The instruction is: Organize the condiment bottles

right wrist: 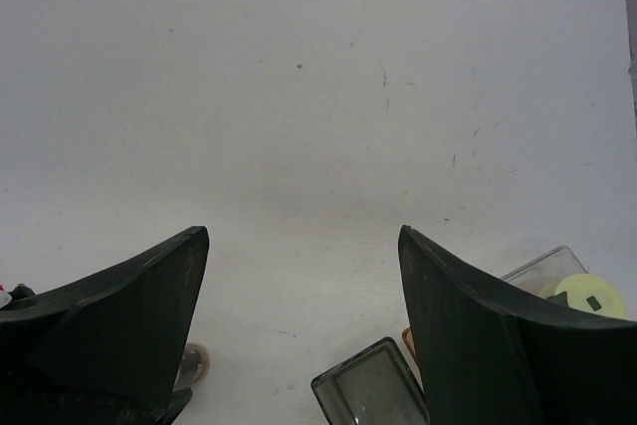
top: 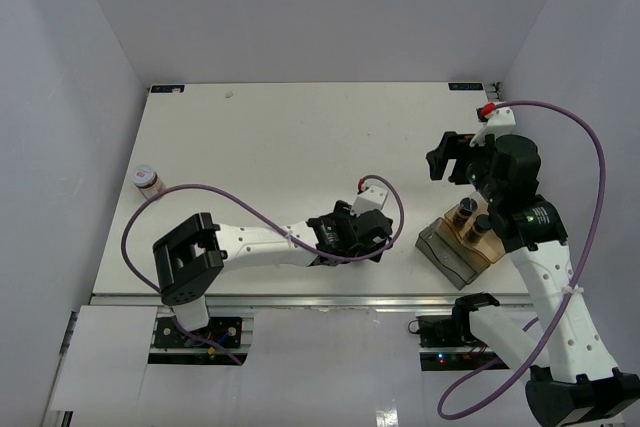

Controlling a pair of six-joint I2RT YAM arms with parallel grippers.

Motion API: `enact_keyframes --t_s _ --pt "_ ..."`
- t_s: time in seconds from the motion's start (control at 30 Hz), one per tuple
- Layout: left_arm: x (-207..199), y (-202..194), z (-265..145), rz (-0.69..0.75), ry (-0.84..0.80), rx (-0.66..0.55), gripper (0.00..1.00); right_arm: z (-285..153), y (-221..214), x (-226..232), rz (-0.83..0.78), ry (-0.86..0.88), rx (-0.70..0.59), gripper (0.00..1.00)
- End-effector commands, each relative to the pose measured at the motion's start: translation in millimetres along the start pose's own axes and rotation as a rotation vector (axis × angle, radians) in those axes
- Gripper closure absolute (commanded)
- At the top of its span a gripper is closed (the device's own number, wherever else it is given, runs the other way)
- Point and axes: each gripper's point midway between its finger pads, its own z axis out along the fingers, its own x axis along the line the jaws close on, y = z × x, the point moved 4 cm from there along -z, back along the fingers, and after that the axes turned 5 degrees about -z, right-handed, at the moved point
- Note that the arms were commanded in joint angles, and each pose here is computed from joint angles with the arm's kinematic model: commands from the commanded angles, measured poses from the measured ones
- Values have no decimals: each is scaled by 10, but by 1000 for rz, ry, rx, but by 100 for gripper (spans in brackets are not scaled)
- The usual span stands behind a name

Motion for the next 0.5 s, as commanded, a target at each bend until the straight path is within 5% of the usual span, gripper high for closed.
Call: enact_keyframes --t_s 0.0,0.27,0.47 --pt "-42 101 -155 -35 -26 -6 2 -50 213 25 -10 10 -47 17" --pt "-122 576 -634 -97 -84 -43 2 -89 238 180 -8 121 -3 17" --pt "273 1162 -1109 -213 -126 -108 2 -26 46 332 15 231 79 17"
